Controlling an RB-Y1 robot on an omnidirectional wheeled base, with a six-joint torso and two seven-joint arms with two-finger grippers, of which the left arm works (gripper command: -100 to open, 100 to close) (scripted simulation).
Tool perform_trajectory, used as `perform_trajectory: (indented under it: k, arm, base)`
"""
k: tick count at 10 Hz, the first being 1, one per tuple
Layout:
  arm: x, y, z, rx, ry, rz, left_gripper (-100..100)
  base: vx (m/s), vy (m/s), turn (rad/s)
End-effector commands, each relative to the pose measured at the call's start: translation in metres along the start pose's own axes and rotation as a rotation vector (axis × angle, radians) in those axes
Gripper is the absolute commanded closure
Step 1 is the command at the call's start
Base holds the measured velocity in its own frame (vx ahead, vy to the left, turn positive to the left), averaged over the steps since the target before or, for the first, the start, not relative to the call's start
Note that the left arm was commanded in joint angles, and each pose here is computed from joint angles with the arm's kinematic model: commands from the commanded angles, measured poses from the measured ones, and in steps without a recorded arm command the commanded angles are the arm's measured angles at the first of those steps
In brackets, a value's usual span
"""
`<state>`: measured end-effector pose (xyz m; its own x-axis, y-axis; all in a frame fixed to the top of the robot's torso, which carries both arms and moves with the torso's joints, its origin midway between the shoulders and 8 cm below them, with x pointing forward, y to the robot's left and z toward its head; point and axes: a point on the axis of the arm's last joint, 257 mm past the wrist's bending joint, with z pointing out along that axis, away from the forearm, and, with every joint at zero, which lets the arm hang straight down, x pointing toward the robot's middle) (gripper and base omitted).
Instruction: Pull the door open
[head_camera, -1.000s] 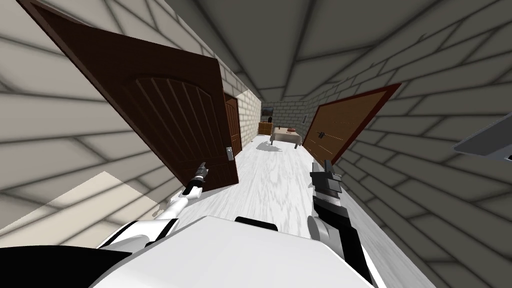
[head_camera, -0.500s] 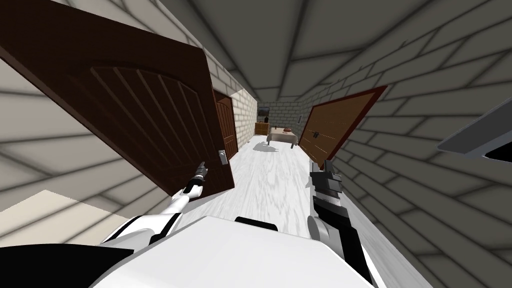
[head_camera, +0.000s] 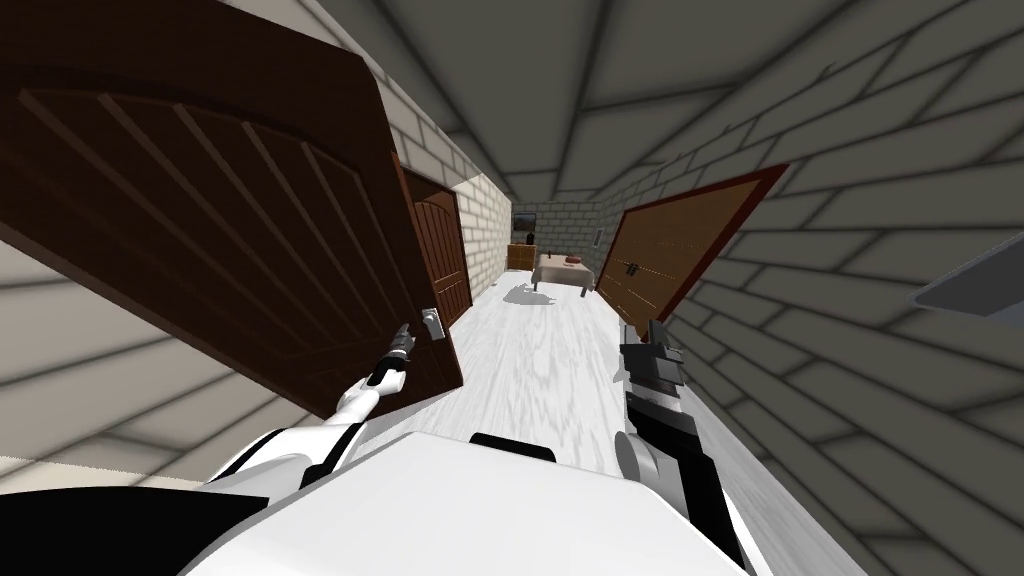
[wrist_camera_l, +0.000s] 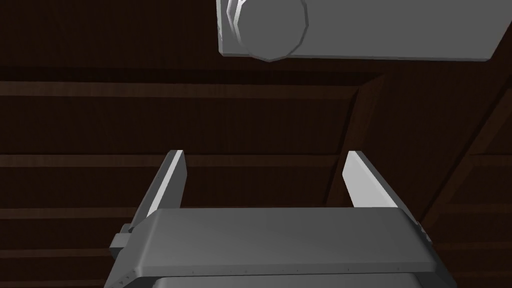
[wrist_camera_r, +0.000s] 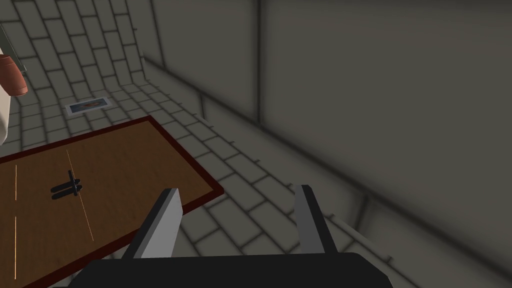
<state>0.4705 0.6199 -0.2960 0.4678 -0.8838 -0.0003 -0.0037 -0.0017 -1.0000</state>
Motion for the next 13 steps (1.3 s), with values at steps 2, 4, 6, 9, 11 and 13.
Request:
perform_trajectory:
  k: [2, 4, 6, 9, 11, 13]
  arm:
    - [-0.0005, 0.0001, 0.0004, 0.000, -0.002, -0.001, -100]
    - [-0.0007, 0.0001, 0.0007, -0.001, -0.003, -0.002, -100]
    - [-0.0010, 0.0001, 0.0010, -0.001, -0.004, -0.002, -100]
    - [-0.0008, 0.0001, 0.0009, -0.001, -0.004, -0.002, 100]
    - [-0.0008, 0.0001, 0.0009, -0.001, -0.004, -0.002, 100]
    - [-0.0008, 0.0001, 0.0009, -0.001, -0.004, -0.002, 100]
  base:
    - [0.204, -0.007, -0.013]
    - [0.174, -0.009, -0.012]
    - [0.169, -0.013, -0.014]
    - [0.012, 0.000, -0.004]
    - [-0.015, 0.001, -0.009]
    - [0.000, 0.000, 0.000]
